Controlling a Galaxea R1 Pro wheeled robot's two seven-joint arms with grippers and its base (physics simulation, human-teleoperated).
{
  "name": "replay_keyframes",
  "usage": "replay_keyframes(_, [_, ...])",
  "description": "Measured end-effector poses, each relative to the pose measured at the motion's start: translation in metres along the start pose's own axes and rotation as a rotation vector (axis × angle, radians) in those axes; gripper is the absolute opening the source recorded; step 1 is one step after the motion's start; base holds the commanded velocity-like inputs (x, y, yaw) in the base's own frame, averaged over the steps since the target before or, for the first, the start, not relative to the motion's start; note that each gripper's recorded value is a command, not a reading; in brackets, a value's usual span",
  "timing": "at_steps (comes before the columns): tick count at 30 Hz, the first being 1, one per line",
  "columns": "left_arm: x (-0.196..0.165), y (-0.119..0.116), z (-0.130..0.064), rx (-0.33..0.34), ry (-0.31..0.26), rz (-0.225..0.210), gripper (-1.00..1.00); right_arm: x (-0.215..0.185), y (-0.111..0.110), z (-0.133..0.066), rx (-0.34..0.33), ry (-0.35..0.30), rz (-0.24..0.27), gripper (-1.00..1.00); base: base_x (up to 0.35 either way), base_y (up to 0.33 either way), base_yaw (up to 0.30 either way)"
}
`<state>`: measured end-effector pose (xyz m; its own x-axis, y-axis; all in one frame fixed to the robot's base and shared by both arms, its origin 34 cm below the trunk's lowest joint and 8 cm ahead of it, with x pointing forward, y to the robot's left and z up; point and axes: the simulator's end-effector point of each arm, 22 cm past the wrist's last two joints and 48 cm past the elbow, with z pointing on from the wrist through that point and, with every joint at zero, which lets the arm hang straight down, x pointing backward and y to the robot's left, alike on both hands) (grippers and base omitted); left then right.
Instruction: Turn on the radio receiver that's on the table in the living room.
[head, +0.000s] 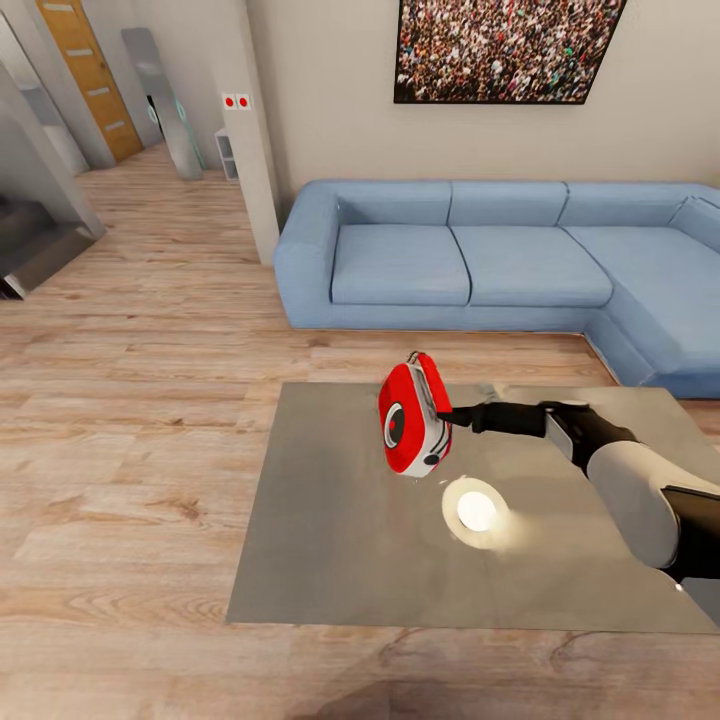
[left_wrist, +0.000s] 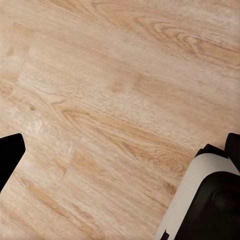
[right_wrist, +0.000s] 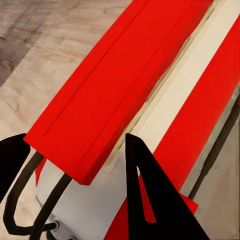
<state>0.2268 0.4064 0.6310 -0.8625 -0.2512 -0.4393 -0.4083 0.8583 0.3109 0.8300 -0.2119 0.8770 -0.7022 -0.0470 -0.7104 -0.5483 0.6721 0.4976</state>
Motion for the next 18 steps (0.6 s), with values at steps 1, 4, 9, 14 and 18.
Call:
replay_keyframes(1, [0.0, 0.0, 0.0, 0.0, 0.0, 0.0, 1.0, 0.001, -0.002, -0.001, 0.004, 0.001, 0.002, -1.0, 0.0, 0.0, 0.0])
replay_keyframes(4, [-0.001, 0.001, 0.0, -0.004, -0.003, 0.0, 1.0, 0.005, -0.007, -0.009, 0.005, 0.004, 0.015, -1.0, 0.0, 0.0, 0.0])
replay_keyframes(9, [-0.001, 0.002, 0.0, -0.007, -0.004, -0.001, 1.0, 0.015, 0.015, -0.018, -0.118, 0.019, 0.04, -1.0, 0.0, 0.0, 0.0])
replay_keyframes(14, [-0.004, -0.001, 0.001, -0.002, -0.01, -0.005, 1.0, 0.018, 0.054, -0.029, -0.304, 0.026, 0.039, -1.0, 0.0, 0.0, 0.0])
replay_keyframes(18, [-0.021, -0.007, 0.003, 0.013, -0.041, -0.015, 1.0, 0.024, 0.063, -0.032, -0.348, 0.054, 0.028, -1.0, 0.0, 0.0, 0.0])
